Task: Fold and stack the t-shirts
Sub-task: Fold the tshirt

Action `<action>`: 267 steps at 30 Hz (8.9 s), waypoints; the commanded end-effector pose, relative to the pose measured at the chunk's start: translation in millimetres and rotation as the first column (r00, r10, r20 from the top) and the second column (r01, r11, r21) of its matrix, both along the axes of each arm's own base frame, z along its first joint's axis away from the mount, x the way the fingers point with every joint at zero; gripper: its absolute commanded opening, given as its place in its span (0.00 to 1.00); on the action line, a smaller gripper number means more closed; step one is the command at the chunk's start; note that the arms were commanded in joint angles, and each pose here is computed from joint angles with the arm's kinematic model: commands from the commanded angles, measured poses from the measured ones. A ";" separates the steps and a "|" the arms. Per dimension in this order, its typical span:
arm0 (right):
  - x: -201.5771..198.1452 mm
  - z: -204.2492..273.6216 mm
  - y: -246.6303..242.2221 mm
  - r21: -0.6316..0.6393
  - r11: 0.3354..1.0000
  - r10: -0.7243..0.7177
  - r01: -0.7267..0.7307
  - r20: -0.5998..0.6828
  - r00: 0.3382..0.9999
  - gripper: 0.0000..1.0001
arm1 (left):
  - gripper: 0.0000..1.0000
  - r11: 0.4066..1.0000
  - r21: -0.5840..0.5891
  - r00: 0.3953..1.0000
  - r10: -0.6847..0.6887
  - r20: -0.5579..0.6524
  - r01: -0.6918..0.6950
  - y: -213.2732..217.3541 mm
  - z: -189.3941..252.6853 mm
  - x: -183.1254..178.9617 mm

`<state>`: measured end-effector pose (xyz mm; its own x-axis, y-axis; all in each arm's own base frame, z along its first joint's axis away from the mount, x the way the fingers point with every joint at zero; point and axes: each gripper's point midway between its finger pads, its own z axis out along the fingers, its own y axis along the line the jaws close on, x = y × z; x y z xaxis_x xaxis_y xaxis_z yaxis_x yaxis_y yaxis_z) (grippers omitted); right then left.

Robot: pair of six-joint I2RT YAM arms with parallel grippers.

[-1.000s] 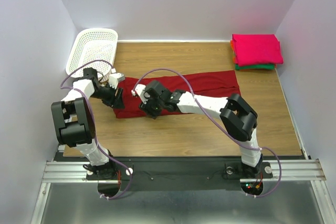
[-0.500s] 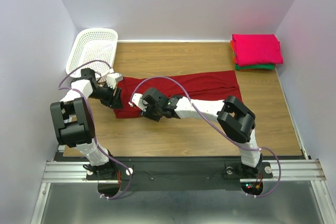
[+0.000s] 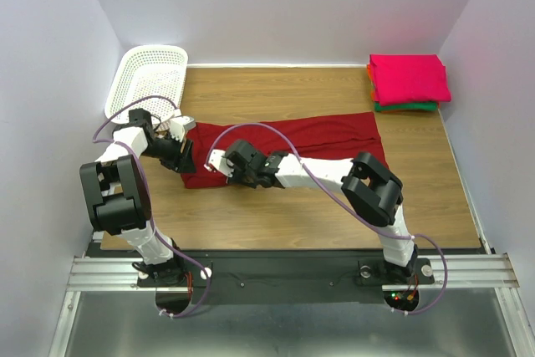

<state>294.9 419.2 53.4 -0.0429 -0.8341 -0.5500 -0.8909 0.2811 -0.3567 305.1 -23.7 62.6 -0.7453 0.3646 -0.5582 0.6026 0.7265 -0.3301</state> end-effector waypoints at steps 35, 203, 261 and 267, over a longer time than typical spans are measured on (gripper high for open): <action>193.0 20.2 -25.0 0.130 0.938 -0.340 0.321 0.168 0.925 0.01 | 0.64 0.993 -0.066 0.968 0.109 0.226 -0.096 0.4 48.2 107.0; -109.0 -64.8 -168.1 -0.162 0.981 0.070 -0.108 -0.224 0.972 0.01 | 0.64 0.552 0.334 0.504 -0.834 0.224 0.764 -115.4 -37.0 -121.6; 244.7 25.6 -170.3 -0.091 0.996 0.008 0.004 0.132 0.991 0.25 | 0.16 0.789 0.420 0.658 -0.610 0.441 0.449 -131.2 47.4 214.6; 256.9 68.8 -185.9 -0.023 0.993 -0.105 0.112 0.197 0.975 0.83 | 0.64 0.836 0.391 0.690 -0.542 0.480 0.385 -123.5 59.3 220.9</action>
